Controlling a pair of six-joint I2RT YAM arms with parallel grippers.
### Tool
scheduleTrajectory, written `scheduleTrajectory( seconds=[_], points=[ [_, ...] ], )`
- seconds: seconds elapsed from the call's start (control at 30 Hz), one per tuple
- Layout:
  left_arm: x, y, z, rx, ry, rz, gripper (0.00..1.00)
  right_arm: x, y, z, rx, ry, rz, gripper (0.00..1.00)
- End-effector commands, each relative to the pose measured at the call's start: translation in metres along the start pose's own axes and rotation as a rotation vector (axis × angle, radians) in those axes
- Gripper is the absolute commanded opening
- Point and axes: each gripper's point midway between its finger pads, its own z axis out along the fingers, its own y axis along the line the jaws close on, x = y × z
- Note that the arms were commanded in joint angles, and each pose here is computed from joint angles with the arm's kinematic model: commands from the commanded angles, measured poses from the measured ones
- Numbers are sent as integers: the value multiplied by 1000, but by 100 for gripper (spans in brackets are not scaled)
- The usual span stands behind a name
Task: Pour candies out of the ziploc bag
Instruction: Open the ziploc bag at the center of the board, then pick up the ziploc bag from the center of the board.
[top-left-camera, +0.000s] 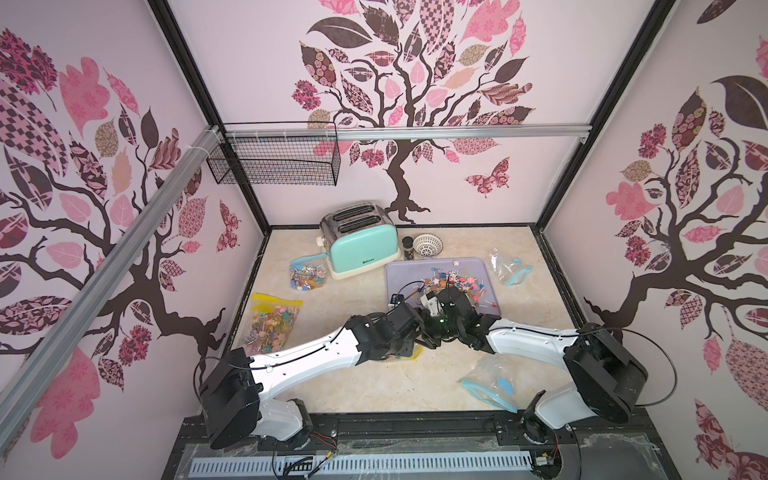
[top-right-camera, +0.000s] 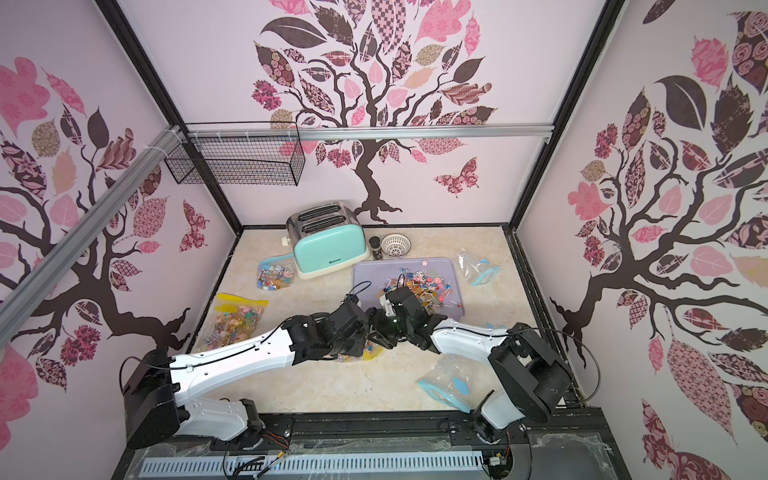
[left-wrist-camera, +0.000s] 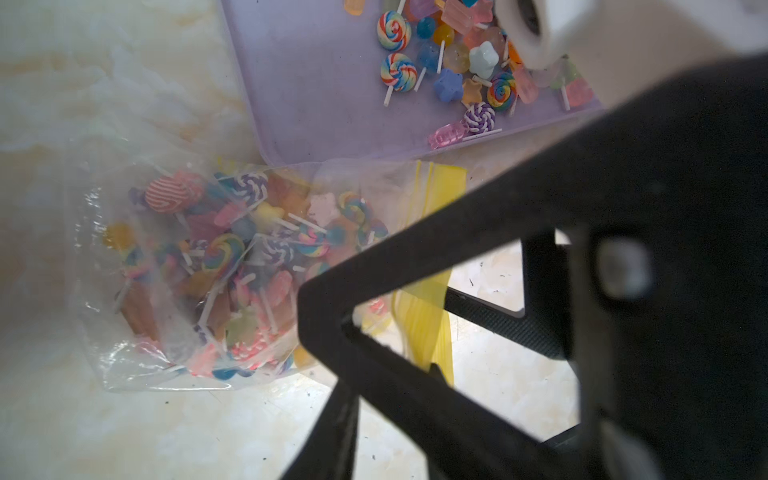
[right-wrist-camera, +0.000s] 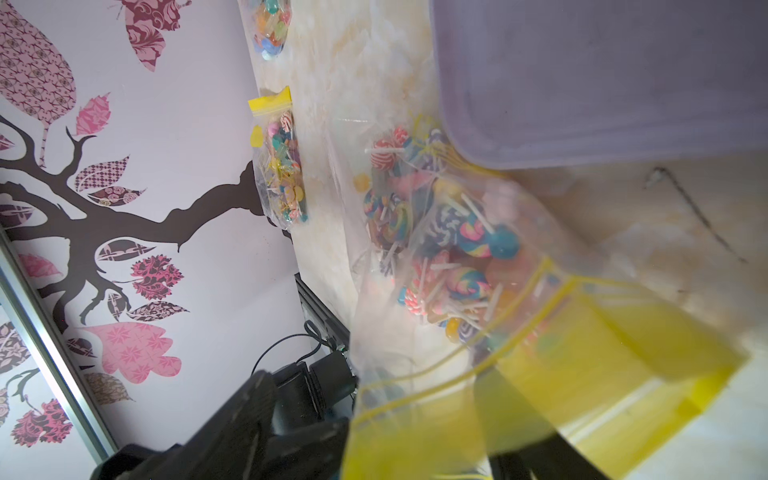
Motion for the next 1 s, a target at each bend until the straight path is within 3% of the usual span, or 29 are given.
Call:
scheduleTrajectory(
  seconds=[0.0, 0.07, 0.23, 0.33, 0.4, 0.47, 0.5, 0.77, 0.97],
  points=[
    [-16, 0, -21, 16, -79, 20, 65, 10, 18, 4, -49, 53, -40, 76],
    [-19, 13, -31, -23, -88, 24, 78, 11, 13, 5, -43, 56, -37, 73],
    [-22, 66, -32, -115, -25, -76, 84, 15, 5, 3, -31, 62, -32, 61],
    [-24, 91, -23, -112, 15, -142, 85, 17, -2, 2, -22, 60, -27, 45],
    [-25, 98, -13, -50, 45, -194, 86, 18, -4, 1, -18, 58, -25, 28],
    [-27, 106, -2, 17, 64, -257, 92, 18, -5, 1, -16, 61, -28, 3],
    [-27, 110, 2, 36, 72, -280, 95, 18, -5, 2, -14, 60, -30, 0],
    [-25, 137, 34, 149, 102, -433, 98, 17, -5, 1, 3, 59, -59, 0],
    [-18, 138, 65, 184, 149, -483, 98, 19, -8, 3, 3, 68, -60, 0]
  ],
)
